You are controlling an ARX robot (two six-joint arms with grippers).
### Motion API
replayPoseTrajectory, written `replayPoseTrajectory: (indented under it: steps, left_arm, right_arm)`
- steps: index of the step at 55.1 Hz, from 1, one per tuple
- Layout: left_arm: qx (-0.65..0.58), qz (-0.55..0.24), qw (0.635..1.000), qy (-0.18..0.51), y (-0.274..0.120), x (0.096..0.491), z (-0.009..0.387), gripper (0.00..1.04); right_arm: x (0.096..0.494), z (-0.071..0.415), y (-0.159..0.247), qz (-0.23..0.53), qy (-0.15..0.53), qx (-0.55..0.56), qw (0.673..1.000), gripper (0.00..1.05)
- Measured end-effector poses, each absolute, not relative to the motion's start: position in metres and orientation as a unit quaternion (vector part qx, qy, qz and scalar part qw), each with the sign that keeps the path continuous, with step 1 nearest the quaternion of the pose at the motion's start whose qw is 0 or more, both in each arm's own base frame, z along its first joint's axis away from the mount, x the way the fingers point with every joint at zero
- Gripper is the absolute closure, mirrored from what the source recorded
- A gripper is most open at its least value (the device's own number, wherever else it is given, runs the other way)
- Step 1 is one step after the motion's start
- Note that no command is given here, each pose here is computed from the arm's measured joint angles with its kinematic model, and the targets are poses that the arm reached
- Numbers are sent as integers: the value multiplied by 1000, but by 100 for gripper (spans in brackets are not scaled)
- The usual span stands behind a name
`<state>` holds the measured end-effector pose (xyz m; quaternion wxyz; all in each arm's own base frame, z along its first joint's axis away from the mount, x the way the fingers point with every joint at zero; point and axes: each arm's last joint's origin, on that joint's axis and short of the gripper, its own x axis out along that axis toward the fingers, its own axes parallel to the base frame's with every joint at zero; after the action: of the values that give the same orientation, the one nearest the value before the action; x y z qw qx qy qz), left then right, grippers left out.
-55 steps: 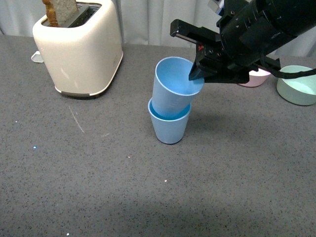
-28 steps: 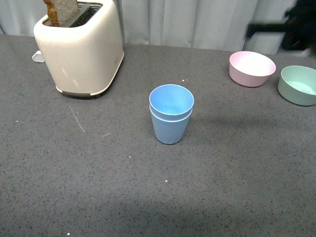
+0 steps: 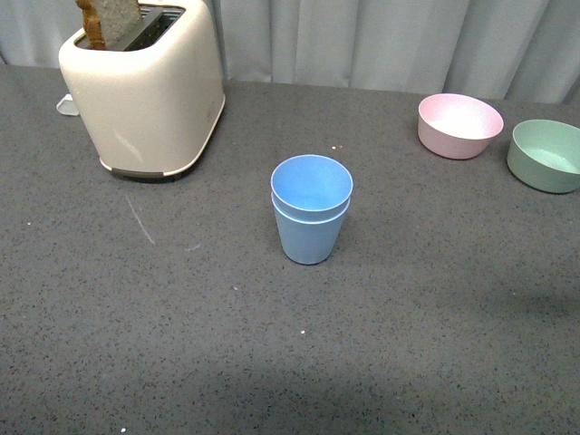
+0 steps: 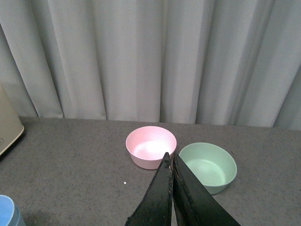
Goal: Stack blue cups with both arms
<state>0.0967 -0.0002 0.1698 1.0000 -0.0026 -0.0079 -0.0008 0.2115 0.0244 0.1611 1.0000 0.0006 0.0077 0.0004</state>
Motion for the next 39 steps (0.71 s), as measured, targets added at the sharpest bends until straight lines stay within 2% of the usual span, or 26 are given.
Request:
replayPoseTrajectory:
  steps: [12,39]
  left_arm:
    - [-3,-1,1000,-8,0,97,170,7]
    - [-3,0,1000,-8,0,97,170,7]
  right_arm:
    - [180,161,13,2,9,1,1000,104]
    - [146,162,0,0,8,1,1000,104]
